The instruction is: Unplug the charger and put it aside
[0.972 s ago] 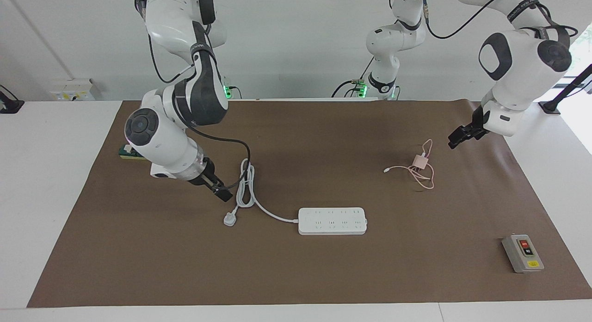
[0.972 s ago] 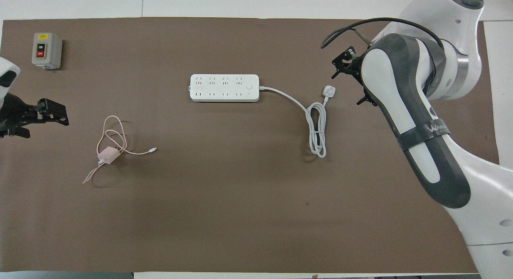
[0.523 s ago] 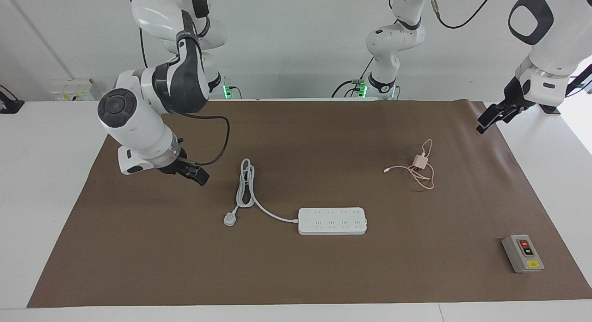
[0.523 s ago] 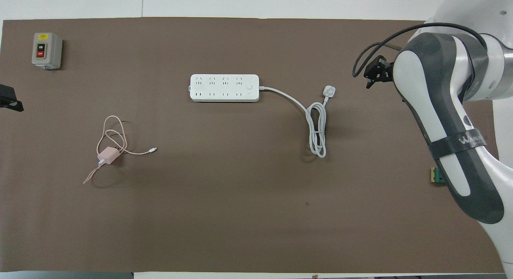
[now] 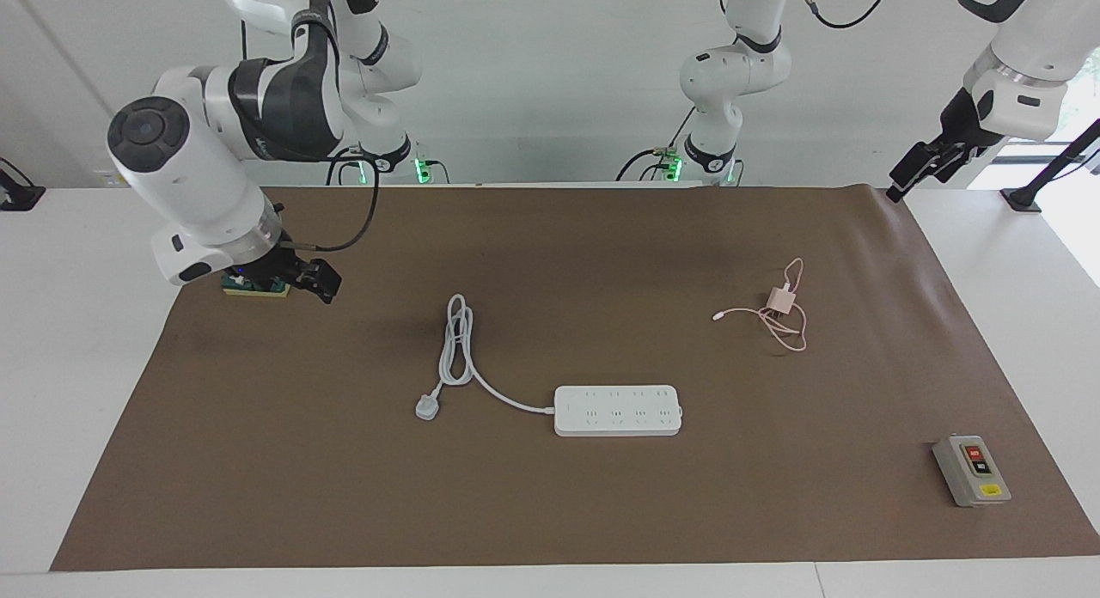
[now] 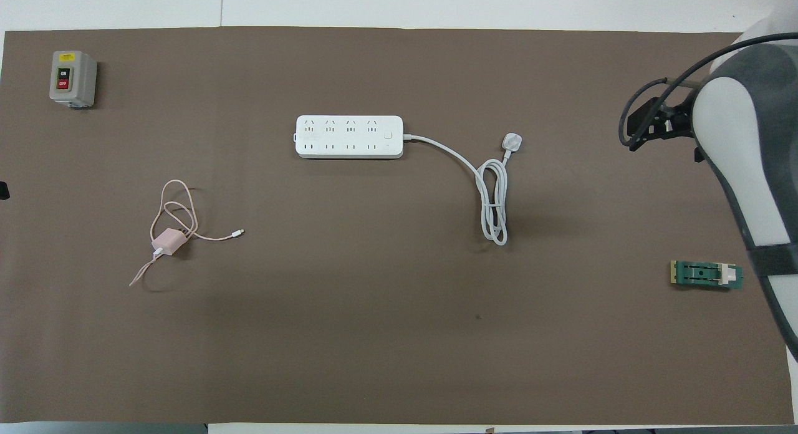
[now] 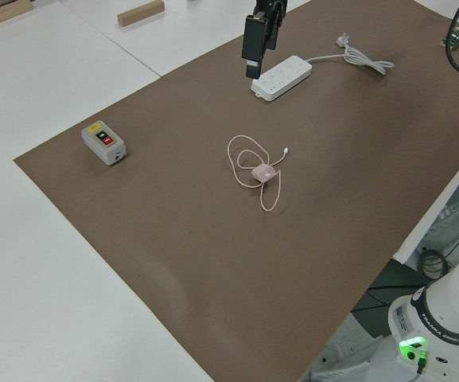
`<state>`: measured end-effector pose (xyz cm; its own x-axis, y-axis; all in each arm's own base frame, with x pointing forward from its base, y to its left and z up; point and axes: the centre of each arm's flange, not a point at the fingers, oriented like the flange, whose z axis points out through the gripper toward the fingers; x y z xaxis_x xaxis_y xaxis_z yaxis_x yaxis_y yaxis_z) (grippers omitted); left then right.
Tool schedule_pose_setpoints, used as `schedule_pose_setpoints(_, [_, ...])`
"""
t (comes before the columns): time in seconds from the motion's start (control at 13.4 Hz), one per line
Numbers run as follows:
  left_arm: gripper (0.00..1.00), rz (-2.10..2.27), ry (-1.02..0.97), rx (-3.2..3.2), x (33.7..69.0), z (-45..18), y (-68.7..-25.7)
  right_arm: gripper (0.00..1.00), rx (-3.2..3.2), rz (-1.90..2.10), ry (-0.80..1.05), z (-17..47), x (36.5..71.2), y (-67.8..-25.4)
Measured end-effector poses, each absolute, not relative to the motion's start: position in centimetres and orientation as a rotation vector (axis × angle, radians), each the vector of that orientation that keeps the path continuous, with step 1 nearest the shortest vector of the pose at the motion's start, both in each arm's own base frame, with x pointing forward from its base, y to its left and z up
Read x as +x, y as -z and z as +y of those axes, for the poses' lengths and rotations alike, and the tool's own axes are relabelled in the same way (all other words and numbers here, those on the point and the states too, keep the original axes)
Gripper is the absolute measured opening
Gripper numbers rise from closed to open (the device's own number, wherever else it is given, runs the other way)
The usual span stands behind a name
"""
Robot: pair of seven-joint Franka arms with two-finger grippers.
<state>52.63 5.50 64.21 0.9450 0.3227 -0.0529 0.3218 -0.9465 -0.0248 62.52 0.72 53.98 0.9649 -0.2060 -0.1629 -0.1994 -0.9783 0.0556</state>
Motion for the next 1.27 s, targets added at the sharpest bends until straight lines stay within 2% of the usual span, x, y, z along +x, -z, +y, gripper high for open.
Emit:
schedule_pose_setpoints(0.3, [1.0, -0.429, -0.065, -3.105, 52.9, 2.9, -63.8, 1.0, 3.077, -0.274, 0.22, -1.1, 59.1, -58.0])
schedule_pose_setpoints(0.52, [1.0, -0.315, -0.032, -3.122, 53.7, -1.0, -62.8, 1.0, 3.088, -0.289, 0.235, -1.9, 57.0, -58.4])
schedule_pose_setpoints(0.75, [1.0, -0.094, -0.058, -3.133, 53.5, -4.5, -62.0, 1.0, 3.085, -0.29, 0.268, -2.0, 56.6, -57.8])
schedule_pose_setpoints(1.27, [1.0, 0.099, -0.065, -3.19, 53.4, -5.2, -61.9, 1.0, 3.092, -0.26, 0.253, -1.0, 56.3, -58.5])
